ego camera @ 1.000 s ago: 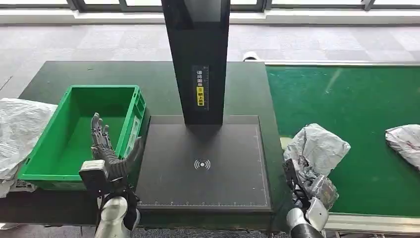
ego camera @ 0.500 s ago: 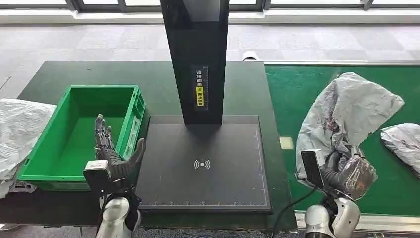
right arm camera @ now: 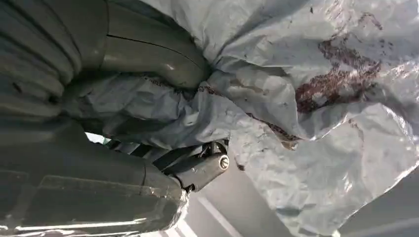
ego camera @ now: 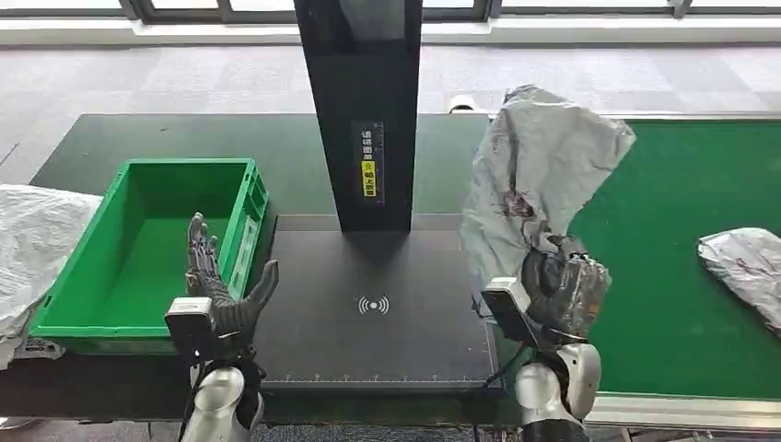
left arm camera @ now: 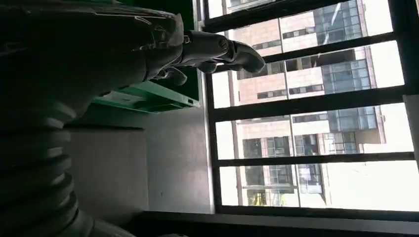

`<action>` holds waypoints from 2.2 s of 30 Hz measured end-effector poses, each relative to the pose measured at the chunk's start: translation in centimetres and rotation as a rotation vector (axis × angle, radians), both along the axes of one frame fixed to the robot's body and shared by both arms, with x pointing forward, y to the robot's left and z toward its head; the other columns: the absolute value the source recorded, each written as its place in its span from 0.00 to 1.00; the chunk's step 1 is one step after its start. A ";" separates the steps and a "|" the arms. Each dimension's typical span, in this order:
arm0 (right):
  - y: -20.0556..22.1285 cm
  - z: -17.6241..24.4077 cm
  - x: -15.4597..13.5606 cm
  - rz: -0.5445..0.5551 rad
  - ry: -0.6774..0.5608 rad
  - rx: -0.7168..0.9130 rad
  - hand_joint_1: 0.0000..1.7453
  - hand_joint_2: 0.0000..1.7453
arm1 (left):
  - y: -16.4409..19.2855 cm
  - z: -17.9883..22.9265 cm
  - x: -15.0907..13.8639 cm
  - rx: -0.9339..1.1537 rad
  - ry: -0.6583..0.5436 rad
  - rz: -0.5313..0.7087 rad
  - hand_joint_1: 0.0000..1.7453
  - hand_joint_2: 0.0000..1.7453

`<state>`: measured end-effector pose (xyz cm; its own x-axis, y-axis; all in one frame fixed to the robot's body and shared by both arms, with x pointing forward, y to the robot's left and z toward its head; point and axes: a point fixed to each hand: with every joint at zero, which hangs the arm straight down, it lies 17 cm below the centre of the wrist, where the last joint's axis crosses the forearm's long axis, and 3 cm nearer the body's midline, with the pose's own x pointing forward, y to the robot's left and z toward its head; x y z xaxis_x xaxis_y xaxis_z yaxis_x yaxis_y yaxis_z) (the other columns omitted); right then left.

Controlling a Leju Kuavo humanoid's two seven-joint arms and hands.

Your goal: Moved the parcel from conveyor to table for the left to box.

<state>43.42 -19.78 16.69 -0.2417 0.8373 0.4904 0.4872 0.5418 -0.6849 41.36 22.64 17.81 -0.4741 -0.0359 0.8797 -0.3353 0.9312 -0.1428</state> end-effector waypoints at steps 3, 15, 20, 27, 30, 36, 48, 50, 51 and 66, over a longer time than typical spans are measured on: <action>4.2 -2.0 0.2 0.112 0.055 0.018 1.00 1.00 | -0.2 -0.2 0.1 0.000 0.005 -0.007 0.00 1.00; 12.3 -6.3 -0.6 0.326 0.187 0.004 1.00 1.00 | -0.8 -1.1 0.3 0.012 0.029 -0.027 0.00 1.00; 14.3 -7.6 -1.1 0.438 0.259 0.088 1.00 1.00 | -1.1 -1.4 0.4 0.011 0.035 -0.038 0.00 1.00; 15.1 -8.3 -1.4 0.475 0.288 0.110 1.00 1.00 | -1.2 -1.7 0.4 0.011 0.041 -0.042 0.00 1.00; 16.4 -8.9 -2.0 0.557 0.331 0.163 1.00 1.00 | -1.3 -1.7 0.5 0.012 0.043 -0.047 0.00 1.00; 17.8 -10.3 -2.8 0.614 0.386 0.184 1.00 1.00 | -1.4 -1.9 0.5 0.012 0.047 -0.048 0.00 1.00; 18.2 -11.7 -3.2 0.615 0.425 0.177 0.00 1.00 | -1.3 -1.9 0.5 0.015 0.047 -0.040 0.00 1.00; 18.2 -11.7 -3.2 0.615 0.425 0.177 0.00 1.00 | -1.3 -1.9 0.5 0.015 0.048 -0.040 0.00 1.00; 18.2 -11.7 -3.2 0.615 0.426 0.177 0.00 1.00 | -1.3 -1.9 0.5 0.015 0.048 -0.040 0.00 1.00; 15.1 -8.4 -2.4 0.478 0.222 0.235 0.00 1.00 | -0.3 1.5 -0.2 0.100 -0.023 0.058 0.00 1.00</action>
